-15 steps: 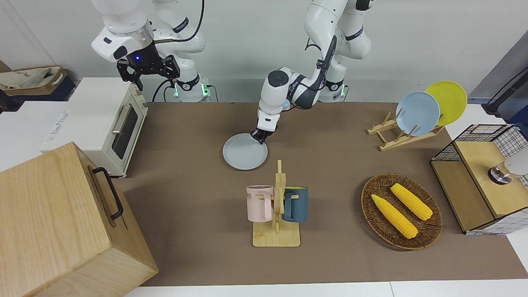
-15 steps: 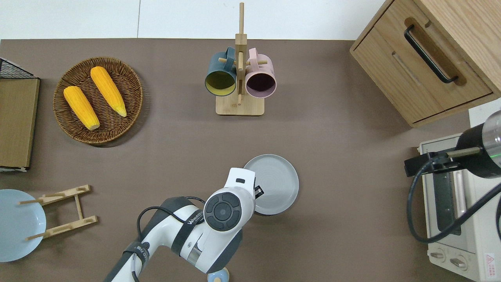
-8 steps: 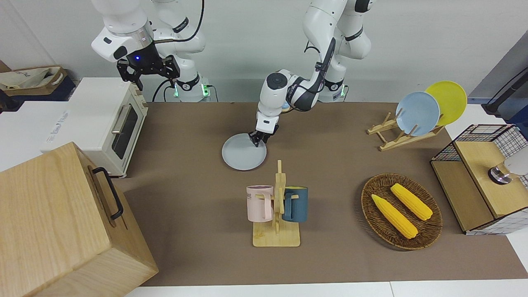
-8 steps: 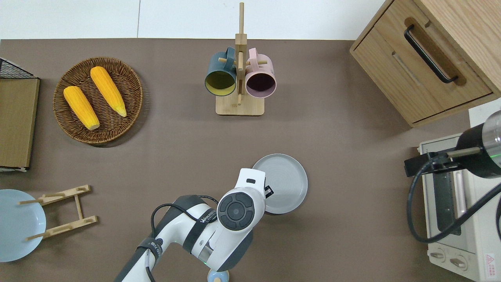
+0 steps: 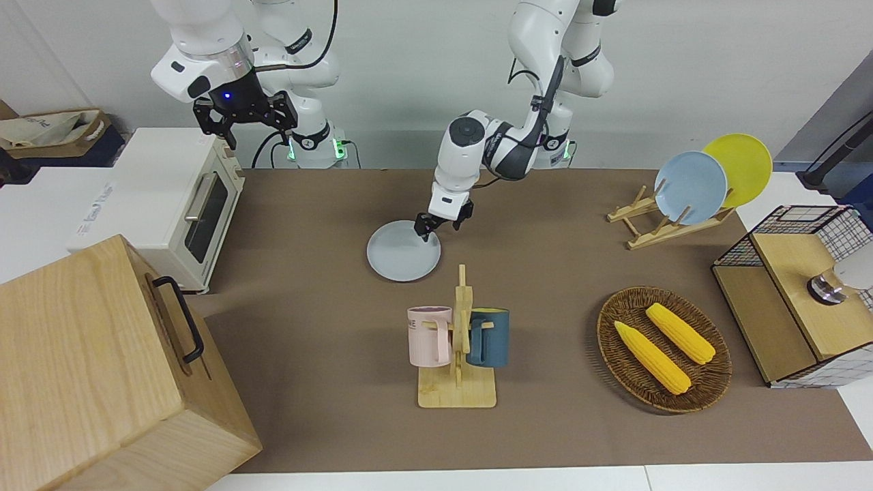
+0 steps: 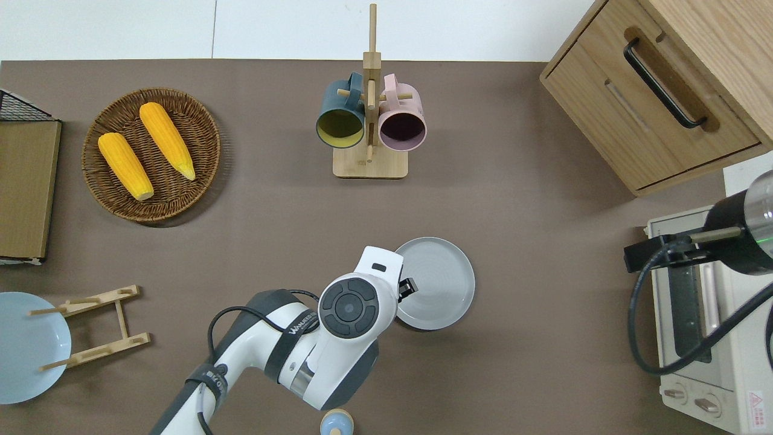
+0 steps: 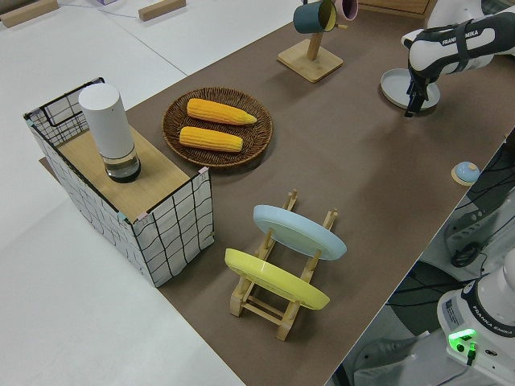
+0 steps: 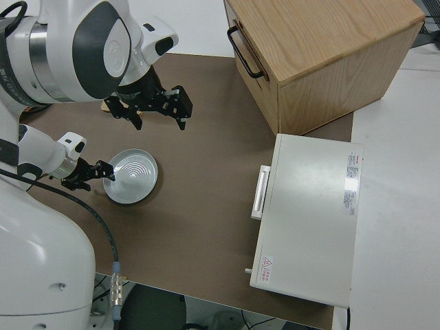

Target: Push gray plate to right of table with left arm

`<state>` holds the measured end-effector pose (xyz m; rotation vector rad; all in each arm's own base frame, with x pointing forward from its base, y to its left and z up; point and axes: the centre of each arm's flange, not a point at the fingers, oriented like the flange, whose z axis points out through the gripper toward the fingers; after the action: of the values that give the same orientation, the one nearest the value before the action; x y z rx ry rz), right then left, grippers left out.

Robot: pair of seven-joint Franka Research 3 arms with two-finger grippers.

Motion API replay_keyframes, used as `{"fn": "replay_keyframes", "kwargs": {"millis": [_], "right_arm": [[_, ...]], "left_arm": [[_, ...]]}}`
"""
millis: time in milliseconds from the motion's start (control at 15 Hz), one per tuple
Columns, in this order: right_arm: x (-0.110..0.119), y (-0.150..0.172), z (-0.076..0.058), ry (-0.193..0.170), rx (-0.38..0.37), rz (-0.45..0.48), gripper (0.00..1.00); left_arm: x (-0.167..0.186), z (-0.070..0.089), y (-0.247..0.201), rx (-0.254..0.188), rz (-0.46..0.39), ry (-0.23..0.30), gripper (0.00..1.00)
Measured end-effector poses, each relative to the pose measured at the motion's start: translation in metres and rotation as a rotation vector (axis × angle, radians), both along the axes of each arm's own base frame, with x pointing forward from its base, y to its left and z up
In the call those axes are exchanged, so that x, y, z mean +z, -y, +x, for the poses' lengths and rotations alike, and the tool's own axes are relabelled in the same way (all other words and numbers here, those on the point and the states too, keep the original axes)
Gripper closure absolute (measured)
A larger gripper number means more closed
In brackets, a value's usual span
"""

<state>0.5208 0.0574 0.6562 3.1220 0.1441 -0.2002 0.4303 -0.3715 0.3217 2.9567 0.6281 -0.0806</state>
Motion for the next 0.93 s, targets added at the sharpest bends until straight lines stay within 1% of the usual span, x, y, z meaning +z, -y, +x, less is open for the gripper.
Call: {"fn": "replay_keyframes", "kwargs": {"millis": [67, 200, 400, 600, 667, 800, 933], "right_arm": [[0.000, 0.000, 0.000, 0.000, 0.000, 0.000, 0.01], [0.000, 0.000, 0.000, 0.000, 0.000, 0.000, 0.01], [0.000, 0.000, 0.000, 0.000, 0.000, 0.000, 0.01], [0.000, 0.000, 0.000, 0.000, 0.000, 0.000, 0.01], [0.000, 0.000, 0.000, 0.000, 0.000, 0.000, 0.01], [0.000, 0.000, 0.000, 0.000, 0.000, 0.000, 0.01], [0.000, 0.000, 0.000, 0.000, 0.000, 0.000, 0.01]], "left_arm": [[0.011, 0.004, -0.007, -0.029, 0.006, -0.003, 0.00], [0.038, 0.012, -0.027, -0.102, 0.021, -0.014, 0.00], [0.077, 0.031, -0.069, -0.206, 0.037, -0.038, 0.00], [0.108, 0.058, -0.117, -0.301, 0.037, -0.073, 0.00], [0.119, 0.071, -0.141, -0.330, 0.032, -0.083, 0.00], [0.136, 0.088, -0.178, -0.365, 0.020, -0.097, 0.00], [0.148, 0.099, -0.207, -0.393, 0.009, -0.094, 0.00]]}}
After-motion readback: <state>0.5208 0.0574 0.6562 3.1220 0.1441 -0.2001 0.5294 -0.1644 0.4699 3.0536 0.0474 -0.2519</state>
